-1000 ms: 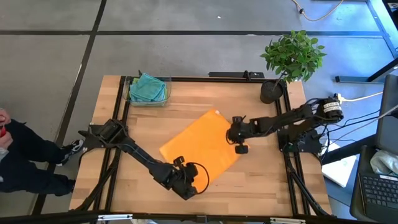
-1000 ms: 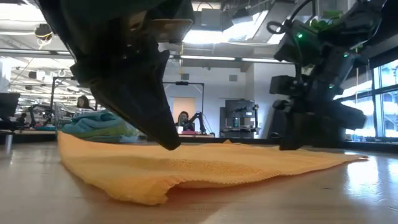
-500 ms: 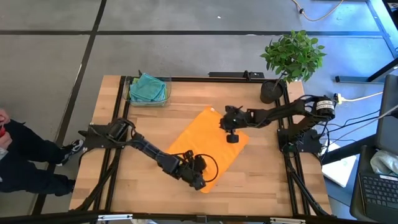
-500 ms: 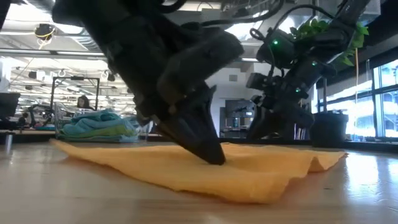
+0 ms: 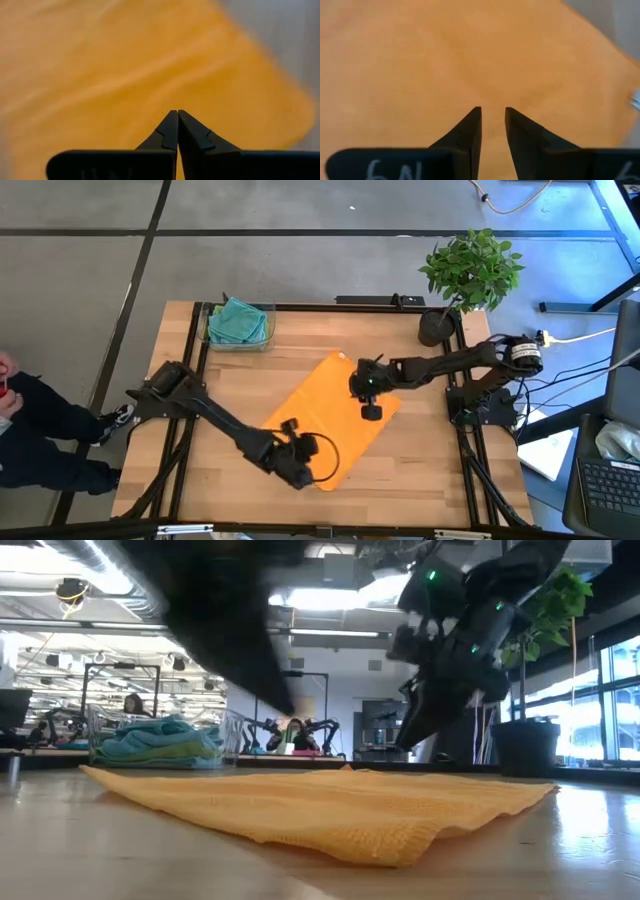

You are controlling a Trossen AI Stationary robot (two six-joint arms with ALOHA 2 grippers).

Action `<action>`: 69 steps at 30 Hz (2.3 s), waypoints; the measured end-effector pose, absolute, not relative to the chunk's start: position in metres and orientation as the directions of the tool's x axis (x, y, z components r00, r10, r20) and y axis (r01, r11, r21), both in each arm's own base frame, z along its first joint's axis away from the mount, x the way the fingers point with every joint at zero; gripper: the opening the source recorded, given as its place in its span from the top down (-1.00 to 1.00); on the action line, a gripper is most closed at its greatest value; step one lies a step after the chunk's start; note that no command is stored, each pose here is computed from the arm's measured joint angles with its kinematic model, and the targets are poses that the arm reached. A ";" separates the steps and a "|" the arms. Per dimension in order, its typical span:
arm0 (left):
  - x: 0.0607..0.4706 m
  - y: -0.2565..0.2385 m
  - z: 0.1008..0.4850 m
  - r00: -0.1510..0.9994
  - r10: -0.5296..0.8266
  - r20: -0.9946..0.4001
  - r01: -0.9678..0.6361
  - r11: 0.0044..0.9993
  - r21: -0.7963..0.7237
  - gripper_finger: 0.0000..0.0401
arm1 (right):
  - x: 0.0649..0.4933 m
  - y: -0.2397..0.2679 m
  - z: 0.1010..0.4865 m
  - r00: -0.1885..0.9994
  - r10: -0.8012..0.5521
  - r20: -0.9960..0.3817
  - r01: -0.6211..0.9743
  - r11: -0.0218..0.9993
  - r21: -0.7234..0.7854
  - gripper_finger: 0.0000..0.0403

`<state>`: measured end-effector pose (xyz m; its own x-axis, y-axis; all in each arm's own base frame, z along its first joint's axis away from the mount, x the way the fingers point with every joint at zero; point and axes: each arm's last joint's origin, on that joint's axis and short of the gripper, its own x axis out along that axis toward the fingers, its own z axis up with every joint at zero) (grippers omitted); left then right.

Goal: Fold microfiber towels
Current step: Fold the orange microfiber cloth

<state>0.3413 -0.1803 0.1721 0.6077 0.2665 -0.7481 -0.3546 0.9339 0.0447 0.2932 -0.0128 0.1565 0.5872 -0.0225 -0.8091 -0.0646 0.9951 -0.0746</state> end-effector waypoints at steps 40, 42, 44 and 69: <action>0.348 -0.171 0.112 0.641 0.117 -0.758 -0.456 0.853 -0.255 0.99 | 0.311 -0.013 0.113 0.576 -0.025 -0.817 -0.198 0.965 -0.170 0.56; 0.350 -0.170 0.113 0.653 0.112 -0.749 -0.454 0.850 -0.269 0.98 | 0.311 -0.017 0.116 0.576 -0.035 -0.817 -0.204 0.961 -0.185 0.56; 0.352 -0.168 0.113 0.661 0.106 -0.743 -0.453 0.846 -0.281 0.98 | 0.310 -0.017 0.121 0.573 -0.040 -0.819 -0.206 0.959 -0.192 0.56; 0.297 -0.207 0.155 0.646 0.353 -0.677 -0.497 0.868 -0.021 1.00 | 0.252 0.189 0.153 0.673 0.197 -0.713 -0.629 0.659 -0.412 0.40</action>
<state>0.2974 -0.2072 0.1545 0.6455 0.3533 -0.6771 -0.4969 0.8675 -0.0210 0.2516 0.1886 0.1535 0.6731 0.1969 -0.7129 -0.6295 0.6585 -0.4124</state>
